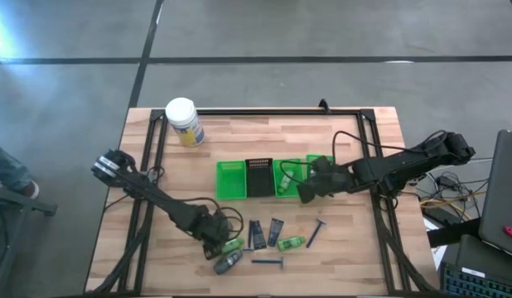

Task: Pick & Place Travel size toiletries
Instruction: Put the black deodorant into the right green basket

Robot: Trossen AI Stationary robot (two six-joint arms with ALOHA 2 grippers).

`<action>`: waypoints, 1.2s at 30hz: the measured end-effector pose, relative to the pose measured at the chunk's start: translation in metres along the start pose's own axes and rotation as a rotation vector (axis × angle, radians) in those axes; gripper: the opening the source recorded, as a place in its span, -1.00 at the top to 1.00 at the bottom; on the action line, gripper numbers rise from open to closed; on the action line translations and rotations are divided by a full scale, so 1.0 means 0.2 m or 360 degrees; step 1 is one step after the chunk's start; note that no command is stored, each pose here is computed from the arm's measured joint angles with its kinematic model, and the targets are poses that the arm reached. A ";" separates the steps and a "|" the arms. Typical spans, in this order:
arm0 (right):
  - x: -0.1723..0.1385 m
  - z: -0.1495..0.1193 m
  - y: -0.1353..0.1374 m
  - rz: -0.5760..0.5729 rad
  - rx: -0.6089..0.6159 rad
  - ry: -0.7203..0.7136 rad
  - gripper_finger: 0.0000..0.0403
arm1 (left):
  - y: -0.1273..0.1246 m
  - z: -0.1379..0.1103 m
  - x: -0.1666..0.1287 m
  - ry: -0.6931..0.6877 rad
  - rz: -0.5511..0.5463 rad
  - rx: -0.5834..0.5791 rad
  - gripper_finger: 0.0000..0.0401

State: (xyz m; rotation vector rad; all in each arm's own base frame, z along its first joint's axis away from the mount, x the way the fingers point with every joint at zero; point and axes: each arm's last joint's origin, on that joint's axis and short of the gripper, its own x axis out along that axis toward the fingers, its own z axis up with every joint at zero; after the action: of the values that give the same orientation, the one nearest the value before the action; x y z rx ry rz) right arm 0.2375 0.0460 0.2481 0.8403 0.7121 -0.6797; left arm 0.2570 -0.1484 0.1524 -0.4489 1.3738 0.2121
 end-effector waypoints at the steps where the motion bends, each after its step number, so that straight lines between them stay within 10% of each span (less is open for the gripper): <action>1: 0.00 0.00 0.01 0.0035 0.0000 0.0005 -0.55 | 0.00 0.00 -0.01 -0.0025 0.0004 0.0014 -0.05; 13: 0.04 0.07 0.22 0.0752 0.0153 0.0068 -0.57 | 0.06 0.07 -0.53 -0.1038 -0.0025 0.0372 -0.05; 26: 0.20 0.11 0.48 0.0935 0.0013 0.0251 -0.80 | 0.07 0.32 -0.54 -0.1104 0.0027 0.0656 -0.05; 36: 0.24 0.12 0.57 0.0972 -0.0051 0.0318 -0.53 | 0.03 0.35 -0.57 -0.1123 0.0082 0.0716 -0.05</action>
State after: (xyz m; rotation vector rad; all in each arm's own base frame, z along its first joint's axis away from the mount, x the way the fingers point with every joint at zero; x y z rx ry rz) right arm 0.3595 0.0701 0.2691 1.0402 0.5960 -0.0365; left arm 0.2960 -0.1010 0.2709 0.0495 0.7029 0.0825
